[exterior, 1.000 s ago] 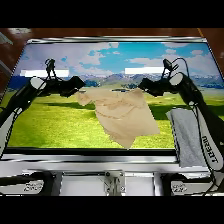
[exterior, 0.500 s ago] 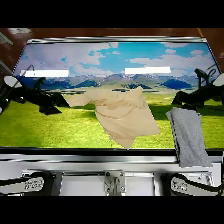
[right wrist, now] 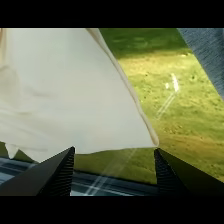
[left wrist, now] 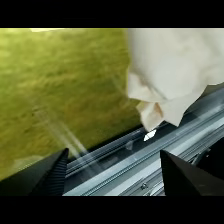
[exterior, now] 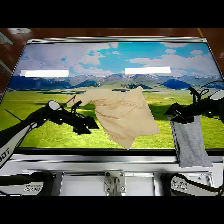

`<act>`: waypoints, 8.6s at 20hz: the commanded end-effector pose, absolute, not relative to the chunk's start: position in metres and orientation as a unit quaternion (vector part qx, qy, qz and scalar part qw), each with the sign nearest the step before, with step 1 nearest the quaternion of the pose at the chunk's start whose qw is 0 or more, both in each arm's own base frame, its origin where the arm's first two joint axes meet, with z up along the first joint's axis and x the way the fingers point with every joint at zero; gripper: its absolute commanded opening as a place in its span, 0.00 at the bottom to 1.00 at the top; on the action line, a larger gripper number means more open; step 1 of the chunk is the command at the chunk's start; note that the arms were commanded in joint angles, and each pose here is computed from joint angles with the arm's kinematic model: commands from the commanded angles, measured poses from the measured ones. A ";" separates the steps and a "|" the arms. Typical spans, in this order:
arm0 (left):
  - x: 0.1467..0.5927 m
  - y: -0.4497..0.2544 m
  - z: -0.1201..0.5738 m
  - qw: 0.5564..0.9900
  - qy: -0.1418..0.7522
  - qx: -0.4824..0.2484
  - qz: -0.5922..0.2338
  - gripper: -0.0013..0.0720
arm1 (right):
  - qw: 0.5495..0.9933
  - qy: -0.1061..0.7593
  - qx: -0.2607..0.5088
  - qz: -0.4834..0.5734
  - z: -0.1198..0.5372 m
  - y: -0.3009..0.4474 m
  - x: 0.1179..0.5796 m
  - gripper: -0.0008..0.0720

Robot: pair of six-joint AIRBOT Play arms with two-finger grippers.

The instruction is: Fold the shirts.

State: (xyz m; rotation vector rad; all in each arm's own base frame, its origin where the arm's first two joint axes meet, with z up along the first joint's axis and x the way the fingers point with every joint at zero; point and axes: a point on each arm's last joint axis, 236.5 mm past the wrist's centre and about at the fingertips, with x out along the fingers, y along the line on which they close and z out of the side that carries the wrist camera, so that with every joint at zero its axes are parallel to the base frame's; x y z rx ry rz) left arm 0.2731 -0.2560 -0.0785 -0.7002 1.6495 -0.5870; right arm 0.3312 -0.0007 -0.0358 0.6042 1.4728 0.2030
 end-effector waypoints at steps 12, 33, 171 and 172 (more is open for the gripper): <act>0.312 -0.310 -0.101 0.588 0.671 -0.376 -0.252 0.47 | 0.688 0.664 0.280 0.092 -0.042 0.003 0.326 0.94; 0.282 -0.319 -0.075 0.555 0.679 -0.338 -0.341 0.07 | 0.627 0.685 0.366 0.059 -0.125 0.034 0.303 0.94; 0.268 -0.076 0.534 0.954 -0.136 -0.164 -0.212 0.06 | 0.975 0.148 0.028 0.164 0.429 0.103 0.344 0.09; 0.244 -0.075 0.558 0.949 -0.176 -0.158 -0.210 0.06 | 0.983 0.105 0.033 0.150 0.464 0.091 0.323 0.09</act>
